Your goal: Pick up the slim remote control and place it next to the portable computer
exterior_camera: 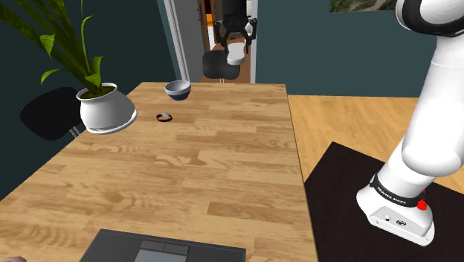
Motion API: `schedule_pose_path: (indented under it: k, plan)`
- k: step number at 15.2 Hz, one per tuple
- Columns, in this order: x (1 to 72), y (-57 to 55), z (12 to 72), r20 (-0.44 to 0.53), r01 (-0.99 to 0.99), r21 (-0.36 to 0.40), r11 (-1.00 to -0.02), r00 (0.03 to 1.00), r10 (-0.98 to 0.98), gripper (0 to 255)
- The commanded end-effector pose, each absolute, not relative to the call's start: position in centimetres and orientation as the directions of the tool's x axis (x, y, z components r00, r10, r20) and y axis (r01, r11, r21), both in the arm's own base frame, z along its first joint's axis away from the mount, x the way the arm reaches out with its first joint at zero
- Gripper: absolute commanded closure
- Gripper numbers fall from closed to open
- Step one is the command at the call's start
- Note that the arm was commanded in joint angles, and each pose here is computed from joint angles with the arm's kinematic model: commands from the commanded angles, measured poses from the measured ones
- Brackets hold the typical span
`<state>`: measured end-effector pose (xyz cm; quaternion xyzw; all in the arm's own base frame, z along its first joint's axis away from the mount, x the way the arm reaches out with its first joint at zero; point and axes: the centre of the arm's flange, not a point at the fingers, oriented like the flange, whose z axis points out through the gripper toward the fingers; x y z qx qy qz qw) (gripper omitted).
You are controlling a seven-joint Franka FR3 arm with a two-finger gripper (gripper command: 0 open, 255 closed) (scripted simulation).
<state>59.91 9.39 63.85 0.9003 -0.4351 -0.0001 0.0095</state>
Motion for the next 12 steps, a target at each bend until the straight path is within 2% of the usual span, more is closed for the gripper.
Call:
schedule_pose_path:
  k: [1, 9, 12]
  plan:
    - [59.9, 9.4, 65.0, 0.008, -0.784, 0.017, -0.621, 0.621, -0.784, 255]
    - [59.9, 9.4, 69.1, 0.008, -0.784, 0.017, -0.621, 0.621, -0.784, 255]
    - [57.8, 12.8, 69.1, 0.008, -0.784, 0.017, -0.621, 0.621, -0.784, 255]
